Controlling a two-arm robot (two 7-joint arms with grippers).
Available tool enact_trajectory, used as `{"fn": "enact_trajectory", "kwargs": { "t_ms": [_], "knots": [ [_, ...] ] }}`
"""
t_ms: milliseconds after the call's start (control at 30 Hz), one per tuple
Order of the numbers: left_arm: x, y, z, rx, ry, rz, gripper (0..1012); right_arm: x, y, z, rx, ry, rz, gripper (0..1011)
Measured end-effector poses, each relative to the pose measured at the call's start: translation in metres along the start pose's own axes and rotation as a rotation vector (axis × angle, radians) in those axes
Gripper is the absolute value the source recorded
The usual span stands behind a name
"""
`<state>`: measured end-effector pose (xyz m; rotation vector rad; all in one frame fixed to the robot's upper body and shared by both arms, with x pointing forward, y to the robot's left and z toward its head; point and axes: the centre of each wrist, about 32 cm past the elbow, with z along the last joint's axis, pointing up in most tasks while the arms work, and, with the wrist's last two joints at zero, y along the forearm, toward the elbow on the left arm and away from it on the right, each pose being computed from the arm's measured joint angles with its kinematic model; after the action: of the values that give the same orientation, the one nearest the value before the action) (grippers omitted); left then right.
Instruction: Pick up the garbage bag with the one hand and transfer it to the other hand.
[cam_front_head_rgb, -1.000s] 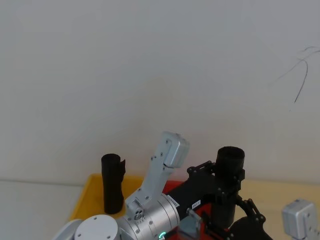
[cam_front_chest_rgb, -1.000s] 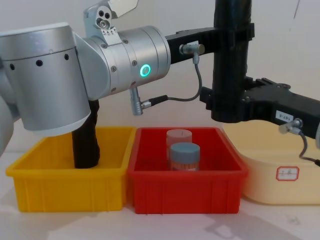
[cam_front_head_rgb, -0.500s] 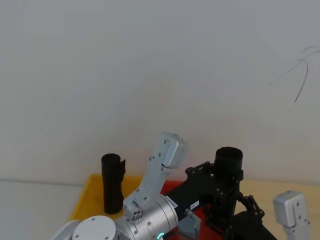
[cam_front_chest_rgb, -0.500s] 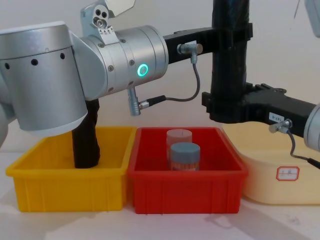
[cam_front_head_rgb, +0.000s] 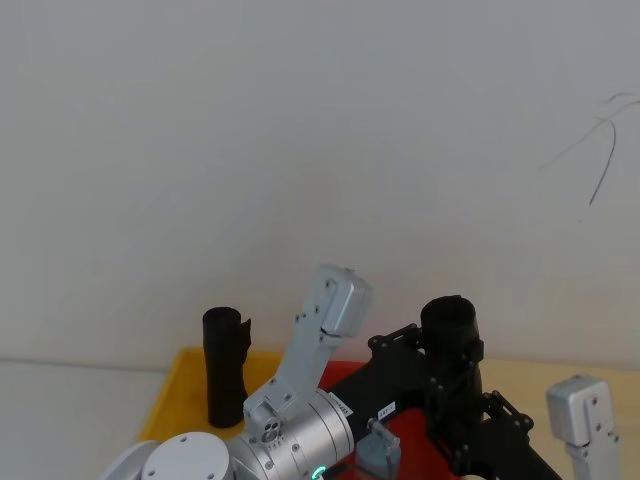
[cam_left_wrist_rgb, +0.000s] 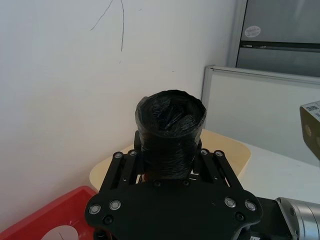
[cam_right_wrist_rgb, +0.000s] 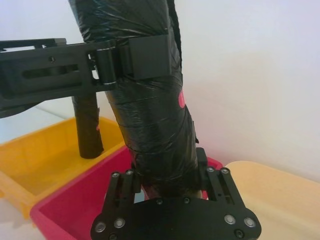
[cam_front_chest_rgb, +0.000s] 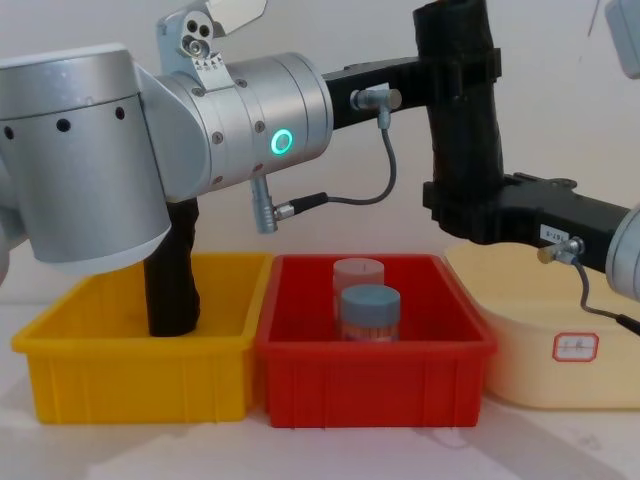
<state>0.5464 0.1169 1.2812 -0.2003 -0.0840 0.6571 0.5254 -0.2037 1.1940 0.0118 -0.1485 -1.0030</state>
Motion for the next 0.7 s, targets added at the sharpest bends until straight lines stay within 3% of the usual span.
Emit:
{"fn": "enact_trajectory", "kwargs": {
  "t_ms": [100,400,700],
  "knots": [
    [0.0000,0.0001,0.0000,0.000,0.000,0.000,481,0.0000,0.0005,0.0000,-0.001,0.000,-0.003,549],
    [0.0000,0.0003,0.0001,0.002,0.000,0.001,481,0.0005,0.0011,0.0000,-0.003,0.000,-0.008,549],
    [0.0001,0.0005,0.0002,0.001,0.001,0.002,719,0.0013,0.0011,0.0001,-0.003,0.000,-0.014,546]
  ]
}}
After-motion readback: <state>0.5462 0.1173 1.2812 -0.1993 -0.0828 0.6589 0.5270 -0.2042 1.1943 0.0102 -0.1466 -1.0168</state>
